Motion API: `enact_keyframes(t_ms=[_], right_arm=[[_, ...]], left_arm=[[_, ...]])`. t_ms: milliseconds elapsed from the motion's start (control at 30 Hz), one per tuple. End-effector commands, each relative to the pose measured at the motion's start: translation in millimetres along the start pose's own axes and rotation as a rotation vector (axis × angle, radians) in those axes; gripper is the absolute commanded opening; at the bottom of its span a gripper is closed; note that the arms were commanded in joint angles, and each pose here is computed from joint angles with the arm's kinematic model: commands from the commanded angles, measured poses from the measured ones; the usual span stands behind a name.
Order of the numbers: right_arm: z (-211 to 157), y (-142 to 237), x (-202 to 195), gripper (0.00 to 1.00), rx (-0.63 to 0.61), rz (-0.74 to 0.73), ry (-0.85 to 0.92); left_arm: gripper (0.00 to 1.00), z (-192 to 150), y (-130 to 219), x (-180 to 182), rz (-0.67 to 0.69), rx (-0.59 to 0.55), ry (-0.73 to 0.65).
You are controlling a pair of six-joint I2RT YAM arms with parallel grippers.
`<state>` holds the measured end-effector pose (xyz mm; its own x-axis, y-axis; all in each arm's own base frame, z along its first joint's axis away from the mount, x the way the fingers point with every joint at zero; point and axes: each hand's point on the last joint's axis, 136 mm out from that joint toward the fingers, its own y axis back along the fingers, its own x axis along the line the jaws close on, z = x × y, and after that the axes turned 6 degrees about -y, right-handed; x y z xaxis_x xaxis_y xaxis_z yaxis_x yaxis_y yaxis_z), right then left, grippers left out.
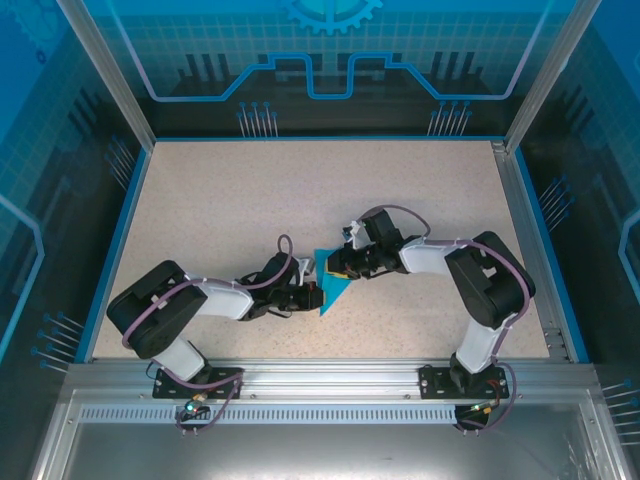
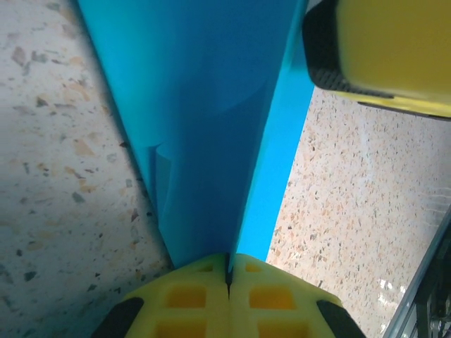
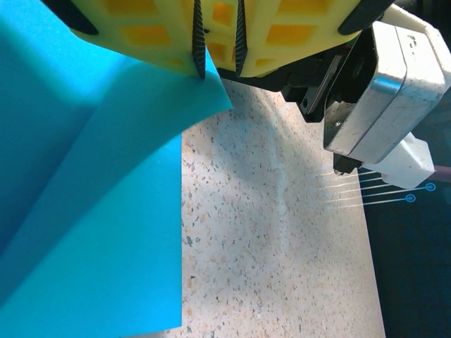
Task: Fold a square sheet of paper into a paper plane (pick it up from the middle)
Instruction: Fourth fold the wing at the center of the table.
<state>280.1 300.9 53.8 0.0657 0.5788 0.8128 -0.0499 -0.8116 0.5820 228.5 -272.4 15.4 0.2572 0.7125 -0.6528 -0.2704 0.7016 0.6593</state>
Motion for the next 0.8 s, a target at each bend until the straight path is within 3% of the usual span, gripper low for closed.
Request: enact_keyframes(t_ms=[0,767], right_arm=[[6.1,-4.7,11.4,0.22,0.014,0.023,0.027],[7.5,-24.3,0.4,0.21,0.078,0.005,0.007]], left_arm=[[0.00,-21.8,0.4,30.8,0.093,0.034,0.098],[0.01,-26.9,1.6,41.8,0.134,0.028,0.187]])
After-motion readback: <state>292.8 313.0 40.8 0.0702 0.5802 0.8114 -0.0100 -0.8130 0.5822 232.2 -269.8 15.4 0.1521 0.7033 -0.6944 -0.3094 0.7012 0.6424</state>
